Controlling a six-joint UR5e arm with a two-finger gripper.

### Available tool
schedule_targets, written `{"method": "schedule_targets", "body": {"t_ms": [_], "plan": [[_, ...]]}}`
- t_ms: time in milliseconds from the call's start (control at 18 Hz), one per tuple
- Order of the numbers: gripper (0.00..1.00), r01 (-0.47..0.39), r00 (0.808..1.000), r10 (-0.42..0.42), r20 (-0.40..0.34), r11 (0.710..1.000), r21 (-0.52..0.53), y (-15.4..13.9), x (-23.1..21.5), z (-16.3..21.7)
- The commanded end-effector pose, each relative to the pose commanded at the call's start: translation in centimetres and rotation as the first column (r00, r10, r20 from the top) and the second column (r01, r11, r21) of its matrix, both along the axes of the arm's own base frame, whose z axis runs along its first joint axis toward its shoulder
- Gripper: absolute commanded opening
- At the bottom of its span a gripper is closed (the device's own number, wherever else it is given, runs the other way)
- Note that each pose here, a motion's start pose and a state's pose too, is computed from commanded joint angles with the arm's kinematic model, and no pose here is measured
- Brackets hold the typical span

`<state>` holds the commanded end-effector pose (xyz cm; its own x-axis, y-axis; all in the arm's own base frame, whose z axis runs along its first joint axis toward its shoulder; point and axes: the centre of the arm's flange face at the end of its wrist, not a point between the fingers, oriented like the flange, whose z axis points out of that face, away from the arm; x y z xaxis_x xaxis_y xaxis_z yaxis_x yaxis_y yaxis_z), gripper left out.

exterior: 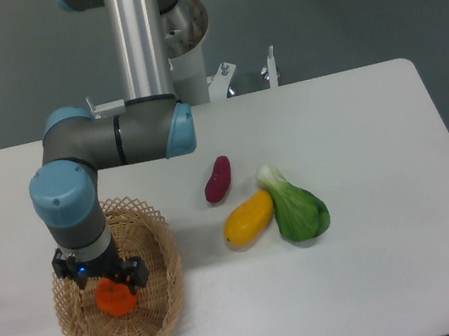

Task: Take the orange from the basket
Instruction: 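Close the gripper around the orange inside the basket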

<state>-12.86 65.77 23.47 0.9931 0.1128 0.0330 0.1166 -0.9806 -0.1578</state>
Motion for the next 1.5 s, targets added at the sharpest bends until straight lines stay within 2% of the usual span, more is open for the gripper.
{"method": "schedule_targets", "body": {"t_ms": [833,944,1111,1278,1500], "plan": [[0.99,-0.003,1.000,0.002,-0.024,1.000,-0.017,0.4,-0.5,-2.0],[0.95,-0.001,1.000,0.001,-0.024,1.000,-0.022,0.3,-0.5,-2.3],[0.81,0.003,1.000,-0.003,-0.029,1.000,-0.015,0.4,-0.5,-1.8],[0.75,0.006,0.999,-0.007,-0.036,1.000,-0.021,0.2,-0.5,-2.0],[0.72,0.008,0.999,-0.009,-0.047,1.000,-0.023,0.2,-0.6,-1.9]]}}
